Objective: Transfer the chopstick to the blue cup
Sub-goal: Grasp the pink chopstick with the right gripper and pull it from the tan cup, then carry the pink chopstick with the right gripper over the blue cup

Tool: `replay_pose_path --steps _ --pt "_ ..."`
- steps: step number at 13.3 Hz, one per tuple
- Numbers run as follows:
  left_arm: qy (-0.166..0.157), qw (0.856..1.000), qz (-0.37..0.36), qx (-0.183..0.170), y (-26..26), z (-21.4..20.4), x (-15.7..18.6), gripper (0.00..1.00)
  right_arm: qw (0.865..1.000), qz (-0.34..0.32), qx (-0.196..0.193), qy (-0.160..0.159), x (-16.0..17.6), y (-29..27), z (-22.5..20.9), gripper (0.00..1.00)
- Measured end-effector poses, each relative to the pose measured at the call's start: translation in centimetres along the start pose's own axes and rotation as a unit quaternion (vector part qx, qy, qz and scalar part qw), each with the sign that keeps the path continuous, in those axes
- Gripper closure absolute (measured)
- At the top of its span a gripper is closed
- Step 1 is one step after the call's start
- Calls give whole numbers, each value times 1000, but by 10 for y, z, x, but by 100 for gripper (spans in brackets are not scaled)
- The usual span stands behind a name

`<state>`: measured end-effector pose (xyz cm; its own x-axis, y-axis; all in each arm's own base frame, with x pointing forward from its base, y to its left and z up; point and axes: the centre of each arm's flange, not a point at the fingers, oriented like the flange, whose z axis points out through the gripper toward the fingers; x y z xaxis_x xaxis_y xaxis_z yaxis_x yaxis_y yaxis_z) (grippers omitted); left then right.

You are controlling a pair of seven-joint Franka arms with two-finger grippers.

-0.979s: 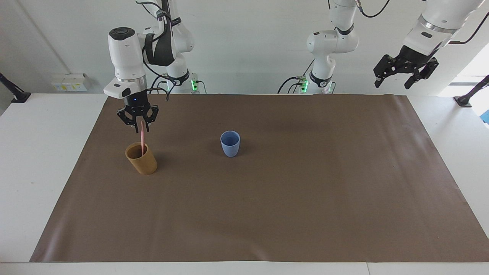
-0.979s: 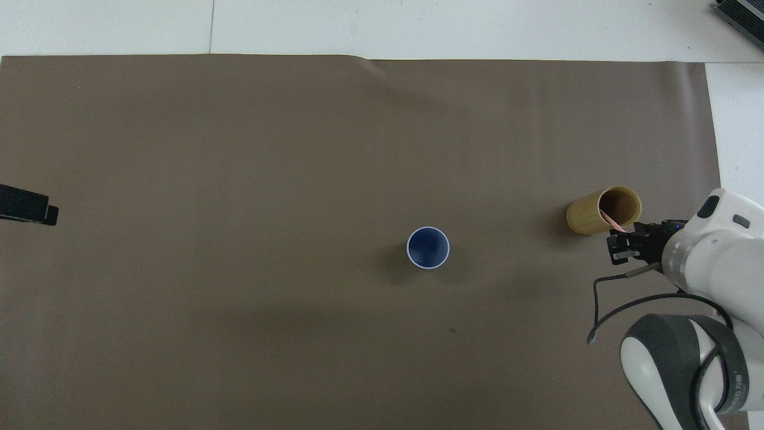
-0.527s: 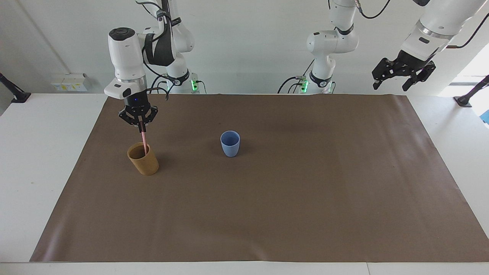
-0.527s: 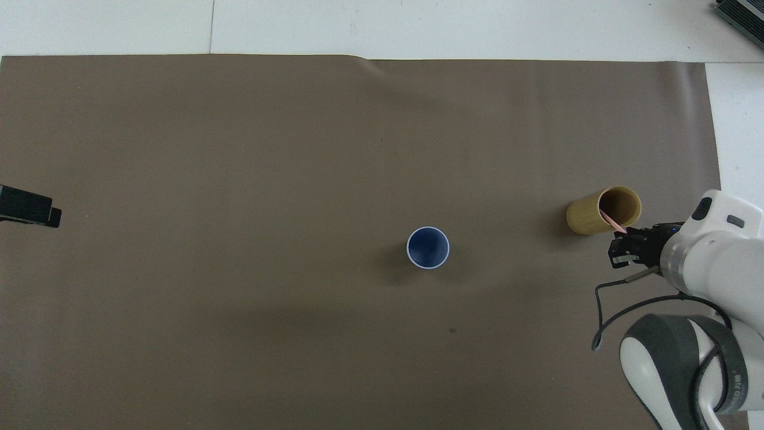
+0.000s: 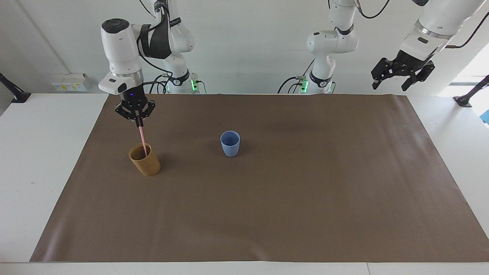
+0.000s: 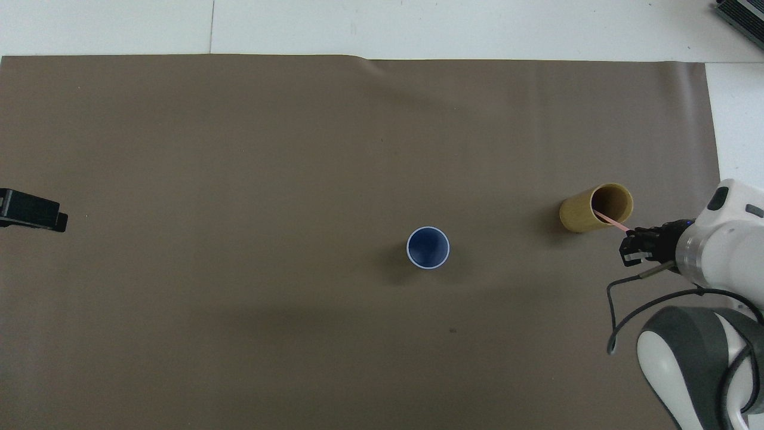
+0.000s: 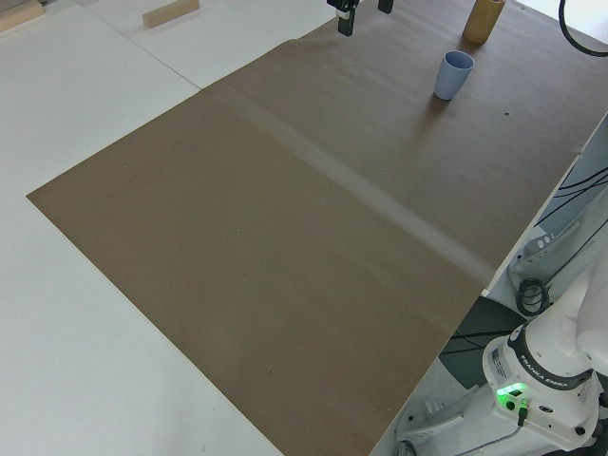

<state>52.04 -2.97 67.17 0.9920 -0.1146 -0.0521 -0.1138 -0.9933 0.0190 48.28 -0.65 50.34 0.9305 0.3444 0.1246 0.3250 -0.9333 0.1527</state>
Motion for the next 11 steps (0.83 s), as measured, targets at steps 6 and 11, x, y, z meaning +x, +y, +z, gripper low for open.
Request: replay_pose_path --steps 6,11 --pt "0 1000 -1 0 -1 0 0 0 1000 6 8 -26 14 12 -70 90" --pt "0 1000 -1 0 -1 0 0 0 996 71 13 -43 23 18 -89 90"
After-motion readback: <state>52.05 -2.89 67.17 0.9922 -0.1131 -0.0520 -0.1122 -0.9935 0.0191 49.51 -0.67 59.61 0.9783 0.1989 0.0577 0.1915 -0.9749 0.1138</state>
